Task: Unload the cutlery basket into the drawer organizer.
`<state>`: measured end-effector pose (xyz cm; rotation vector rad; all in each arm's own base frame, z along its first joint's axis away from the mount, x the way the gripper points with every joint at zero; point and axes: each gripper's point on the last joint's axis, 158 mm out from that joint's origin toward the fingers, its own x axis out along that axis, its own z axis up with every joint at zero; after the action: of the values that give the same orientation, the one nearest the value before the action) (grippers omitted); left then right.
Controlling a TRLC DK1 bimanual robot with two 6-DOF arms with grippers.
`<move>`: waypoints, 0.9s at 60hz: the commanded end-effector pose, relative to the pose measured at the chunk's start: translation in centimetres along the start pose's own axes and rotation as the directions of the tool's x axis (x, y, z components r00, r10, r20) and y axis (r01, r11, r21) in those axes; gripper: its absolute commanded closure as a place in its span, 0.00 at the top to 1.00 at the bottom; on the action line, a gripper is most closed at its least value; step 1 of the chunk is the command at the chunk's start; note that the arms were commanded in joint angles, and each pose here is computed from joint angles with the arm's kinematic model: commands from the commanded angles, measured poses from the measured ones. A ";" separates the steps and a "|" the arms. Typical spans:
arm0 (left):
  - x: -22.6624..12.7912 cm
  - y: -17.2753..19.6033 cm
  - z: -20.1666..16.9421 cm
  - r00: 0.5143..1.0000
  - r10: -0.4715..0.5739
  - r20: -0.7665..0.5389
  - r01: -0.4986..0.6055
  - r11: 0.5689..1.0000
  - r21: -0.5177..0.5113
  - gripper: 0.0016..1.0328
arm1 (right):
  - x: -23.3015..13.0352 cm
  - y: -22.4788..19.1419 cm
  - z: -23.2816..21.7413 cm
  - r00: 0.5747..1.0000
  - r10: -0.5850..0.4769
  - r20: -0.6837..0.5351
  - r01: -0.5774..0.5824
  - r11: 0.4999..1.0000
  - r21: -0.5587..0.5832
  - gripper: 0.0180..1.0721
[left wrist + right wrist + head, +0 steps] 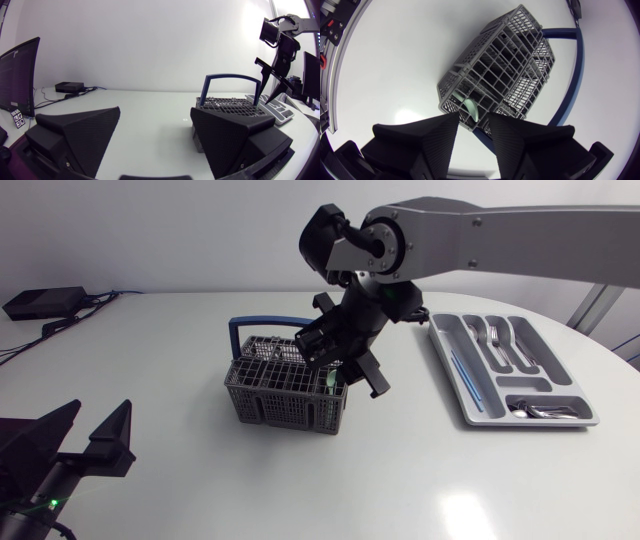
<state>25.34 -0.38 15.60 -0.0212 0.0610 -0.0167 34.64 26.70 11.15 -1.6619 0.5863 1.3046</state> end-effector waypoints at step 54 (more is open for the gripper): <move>0.1 0.1 -0.6 1.000 0.000 0.000 0.000 1.000 0.021 0.96 | 1.6 -0.1 -0.4 0.990 0.113 -0.083 -0.122 0.986 -0.116 0.25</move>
<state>25.34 -0.38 15.60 -0.0212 0.0610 -0.0167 35.19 26.73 10.43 -1.7720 0.6613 1.3621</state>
